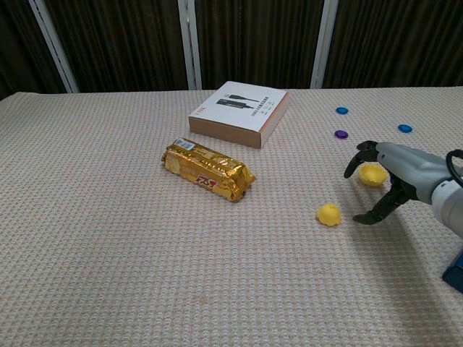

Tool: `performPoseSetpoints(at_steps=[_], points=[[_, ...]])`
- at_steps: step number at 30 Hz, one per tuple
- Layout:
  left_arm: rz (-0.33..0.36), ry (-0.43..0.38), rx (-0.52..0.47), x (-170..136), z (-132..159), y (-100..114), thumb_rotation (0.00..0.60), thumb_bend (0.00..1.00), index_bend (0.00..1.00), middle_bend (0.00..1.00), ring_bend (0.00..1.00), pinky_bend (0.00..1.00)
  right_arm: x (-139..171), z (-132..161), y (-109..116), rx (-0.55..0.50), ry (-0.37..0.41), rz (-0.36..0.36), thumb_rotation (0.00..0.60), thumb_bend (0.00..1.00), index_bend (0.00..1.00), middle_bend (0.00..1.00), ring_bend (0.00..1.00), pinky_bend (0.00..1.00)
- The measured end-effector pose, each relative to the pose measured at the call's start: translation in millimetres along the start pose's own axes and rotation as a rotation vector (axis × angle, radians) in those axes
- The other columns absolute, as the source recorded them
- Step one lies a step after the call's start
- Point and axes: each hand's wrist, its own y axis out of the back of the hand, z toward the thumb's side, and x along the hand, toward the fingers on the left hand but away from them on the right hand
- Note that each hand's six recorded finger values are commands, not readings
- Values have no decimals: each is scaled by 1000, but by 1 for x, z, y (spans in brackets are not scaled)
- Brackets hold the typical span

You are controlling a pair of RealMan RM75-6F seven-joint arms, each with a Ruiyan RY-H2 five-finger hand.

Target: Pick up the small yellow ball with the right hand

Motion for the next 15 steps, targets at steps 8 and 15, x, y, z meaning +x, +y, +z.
performPoseSetpoints(at_steps=[8,15], points=[[-1,-4,-4,0,1,0,600,23,0,0,0,89,-3,4,-9,2,-5,5,600,137,351,0,0,0],[-3,-3,-2,1,1,0,600,21,0,0,0,89,3,9,-17,-21,-16,17,600,143,364,0,0,0]])
